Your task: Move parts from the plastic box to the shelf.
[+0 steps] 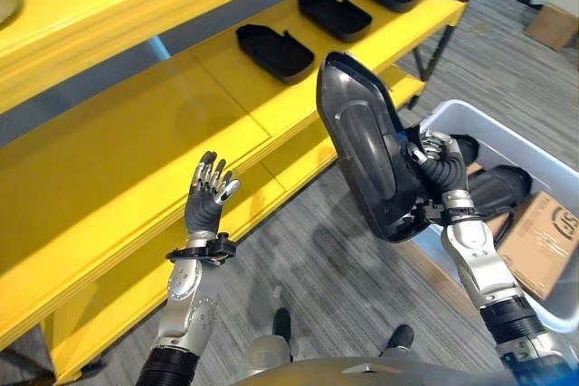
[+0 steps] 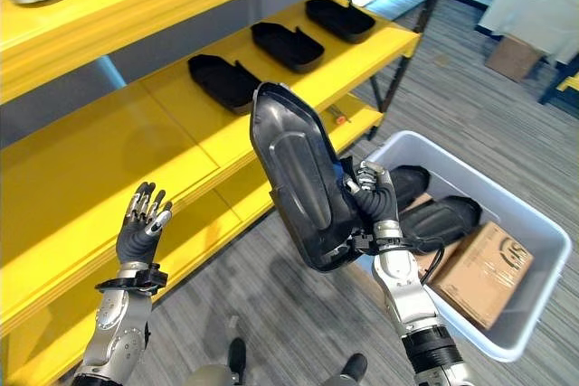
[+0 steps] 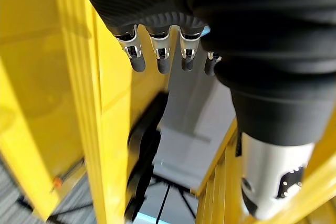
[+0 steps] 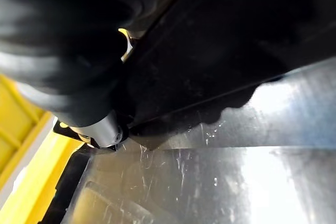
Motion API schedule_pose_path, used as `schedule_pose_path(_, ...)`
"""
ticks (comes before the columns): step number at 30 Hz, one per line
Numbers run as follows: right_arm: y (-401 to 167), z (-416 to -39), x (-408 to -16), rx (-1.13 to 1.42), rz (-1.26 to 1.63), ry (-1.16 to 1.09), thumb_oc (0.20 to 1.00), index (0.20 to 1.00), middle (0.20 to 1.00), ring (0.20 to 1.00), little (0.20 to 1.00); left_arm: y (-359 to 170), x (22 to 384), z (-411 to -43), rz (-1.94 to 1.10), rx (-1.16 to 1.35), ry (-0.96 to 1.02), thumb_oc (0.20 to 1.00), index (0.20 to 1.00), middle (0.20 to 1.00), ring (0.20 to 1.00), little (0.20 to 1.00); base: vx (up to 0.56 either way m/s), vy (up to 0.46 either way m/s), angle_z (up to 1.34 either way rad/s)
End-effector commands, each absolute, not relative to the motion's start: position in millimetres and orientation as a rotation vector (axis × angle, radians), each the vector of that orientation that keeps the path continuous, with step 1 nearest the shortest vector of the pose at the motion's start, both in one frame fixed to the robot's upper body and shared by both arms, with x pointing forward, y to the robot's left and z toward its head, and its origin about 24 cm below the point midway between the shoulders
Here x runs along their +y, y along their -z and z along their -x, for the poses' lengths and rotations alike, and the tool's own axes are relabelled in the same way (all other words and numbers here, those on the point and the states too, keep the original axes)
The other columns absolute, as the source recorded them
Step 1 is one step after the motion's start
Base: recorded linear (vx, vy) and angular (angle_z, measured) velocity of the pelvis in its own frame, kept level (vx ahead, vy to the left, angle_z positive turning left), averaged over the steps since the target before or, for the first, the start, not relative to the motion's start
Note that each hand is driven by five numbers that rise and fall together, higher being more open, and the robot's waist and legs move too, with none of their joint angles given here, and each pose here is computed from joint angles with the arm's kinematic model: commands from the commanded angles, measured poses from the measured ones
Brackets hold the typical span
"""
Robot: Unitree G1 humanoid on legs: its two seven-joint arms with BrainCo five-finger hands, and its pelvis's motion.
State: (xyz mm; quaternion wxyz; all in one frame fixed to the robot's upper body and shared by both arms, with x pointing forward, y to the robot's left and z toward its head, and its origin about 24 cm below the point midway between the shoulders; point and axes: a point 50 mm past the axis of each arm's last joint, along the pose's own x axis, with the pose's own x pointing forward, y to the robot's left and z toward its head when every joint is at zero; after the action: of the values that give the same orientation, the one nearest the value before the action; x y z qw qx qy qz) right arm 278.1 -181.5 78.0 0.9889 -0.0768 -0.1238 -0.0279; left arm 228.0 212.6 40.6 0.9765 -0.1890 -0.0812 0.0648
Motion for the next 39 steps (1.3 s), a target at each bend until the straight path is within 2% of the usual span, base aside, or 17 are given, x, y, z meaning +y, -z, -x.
schedule_pose_path(1, -103.3, -283.8, -172.8, -0.382, 0.144, 0.013, 0.200, 0.200, 0.200, 0.200, 0.200, -80.6, 220.4, -235.8, 0.309, -0.351, -0.116, 1.000, 1.000, 1.000, 1.000, 1.000, 0.02, 0.099, 0.32)
schedule_pose_path(9, -96.2, -272.4, -173.0, -0.360, 0.113, -0.068, 0.200, 0.200, 0.200, 0.200, 0.200, -71.5, 207.3, -238.7, 0.325, -0.310, -0.046, 1.000, 1.000, 1.000, 1.000, 1.000, 0.03, 0.028, 0.41)
schedule_pose_path(21, -96.4, -268.6, -183.2, -0.362, 0.111, -0.054, 0.200, 0.200, 0.200, 0.200, 0.200, -61.1, 208.6, -229.0, 0.356, -0.264, -0.053, 1.000, 1.000, 1.000, 1.000, 1.000, 0.04, -0.112, 0.23)
schedule_pose_path(28, -121.5, -283.9, -171.7, -0.459, 0.118, -0.081, 0.200, 0.200, 0.200, 0.200, 0.200, -63.9, 200.0, -235.5, 0.419, -0.276, -0.042, 1.000, 1.000, 1.000, 1.000, 1.000, -0.02, -0.039, 0.74)
schedule_pose_path(39, -130.1, -310.9, -149.1, -0.465, 0.102, -0.050, 0.200, 0.200, 0.200, 0.200, 0.200, -71.8, 200.6, -246.3, 0.427, -0.303, -0.064, 1.000, 1.000, 1.000, 1.000, 1.000, 0.11, 0.126, 0.12)
